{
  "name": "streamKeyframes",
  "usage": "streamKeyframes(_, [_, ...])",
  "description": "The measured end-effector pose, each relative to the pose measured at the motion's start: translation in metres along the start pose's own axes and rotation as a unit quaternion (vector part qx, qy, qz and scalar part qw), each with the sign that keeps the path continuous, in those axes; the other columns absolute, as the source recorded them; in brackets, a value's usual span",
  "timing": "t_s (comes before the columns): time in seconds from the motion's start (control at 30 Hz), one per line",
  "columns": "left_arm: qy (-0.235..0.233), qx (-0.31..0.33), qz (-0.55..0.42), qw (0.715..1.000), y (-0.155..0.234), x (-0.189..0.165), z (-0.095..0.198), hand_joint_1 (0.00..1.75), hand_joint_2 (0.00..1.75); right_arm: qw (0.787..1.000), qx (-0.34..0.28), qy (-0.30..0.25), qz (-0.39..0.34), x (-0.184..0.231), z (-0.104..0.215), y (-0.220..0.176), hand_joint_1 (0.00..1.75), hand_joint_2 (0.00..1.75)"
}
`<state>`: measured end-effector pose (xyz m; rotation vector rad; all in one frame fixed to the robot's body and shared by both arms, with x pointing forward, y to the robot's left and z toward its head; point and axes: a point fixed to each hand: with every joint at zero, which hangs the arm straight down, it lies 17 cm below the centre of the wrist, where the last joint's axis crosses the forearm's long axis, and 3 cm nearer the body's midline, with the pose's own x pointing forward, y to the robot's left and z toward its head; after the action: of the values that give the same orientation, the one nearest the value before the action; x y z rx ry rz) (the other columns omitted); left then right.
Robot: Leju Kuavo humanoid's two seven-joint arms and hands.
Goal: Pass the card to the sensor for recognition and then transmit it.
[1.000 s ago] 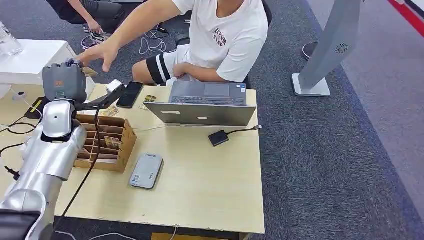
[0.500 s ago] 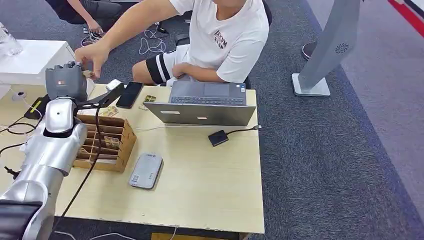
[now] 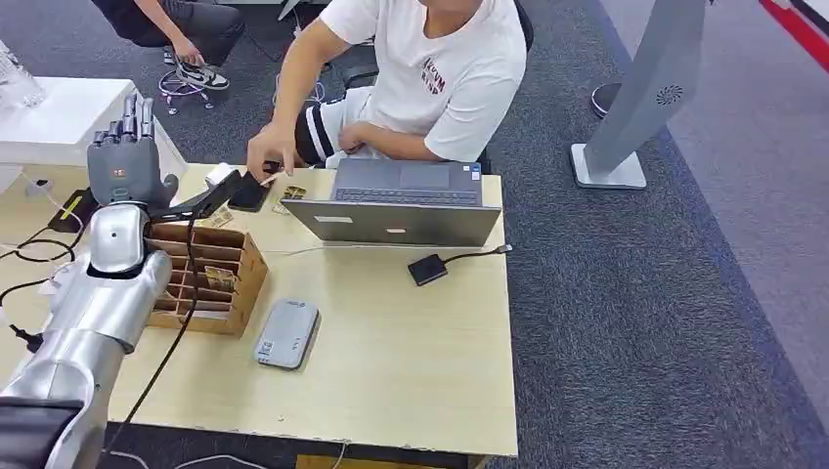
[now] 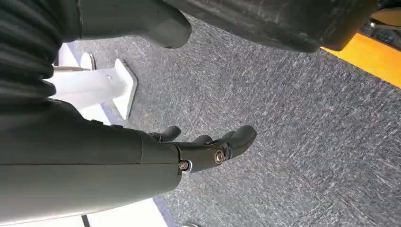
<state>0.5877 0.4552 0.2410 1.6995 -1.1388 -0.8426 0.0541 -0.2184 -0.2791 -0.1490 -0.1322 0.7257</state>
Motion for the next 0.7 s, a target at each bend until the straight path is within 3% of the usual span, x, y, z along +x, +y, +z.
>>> streamKeyframes(0.3, [-0.010,0.019,0.047,0.999,-0.004,-0.020,0.014,0.00,1.75,1.000,0.000,0.003,-0.003,-0.002,0.000,0.000,0.00,1.75])
streamKeyframes(0.37, [-0.016,0.011,0.115,0.993,-0.013,-0.032,0.030,0.00,1.75,1.000,-0.001,0.005,-0.016,-0.003,0.000,0.001,0.00,1.75])
streamKeyframes(0.43, [-0.008,-0.002,0.219,0.976,-0.028,-0.061,0.071,0.00,1.75,0.999,-0.004,0.010,-0.032,-0.007,0.000,0.001,0.00,1.75])
streamKeyframes(0.5, [-0.001,-0.024,0.371,0.928,-0.038,-0.091,0.131,0.00,1.75,0.999,-0.002,0.019,-0.050,-0.013,0.001,0.008,0.00,1.75])
streamKeyframes(0.53, [0.002,-0.038,0.451,0.892,-0.040,-0.105,0.158,0.00,1.75,0.998,0.000,0.026,-0.058,-0.019,0.002,0.013,0.00,1.75])
streamKeyframes(0.6, [-0.005,-0.064,0.568,0.821,-0.025,-0.139,0.189,0.00,1.75,0.997,0.004,0.038,-0.070,-0.028,0.004,0.022,0.00,1.75])
streamKeyframes(0.63, [0.006,-0.077,0.605,0.793,-0.016,-0.171,0.204,0.00,1.75,0.996,0.005,0.041,-0.074,-0.031,0.004,0.026,0.00,1.75])
streamKeyframes(0.7, [0.078,-0.032,0.672,0.736,0.002,-0.252,0.250,0.00,1.75,0.996,0.006,0.043,-0.080,-0.033,0.005,0.029,0.00,1.75])
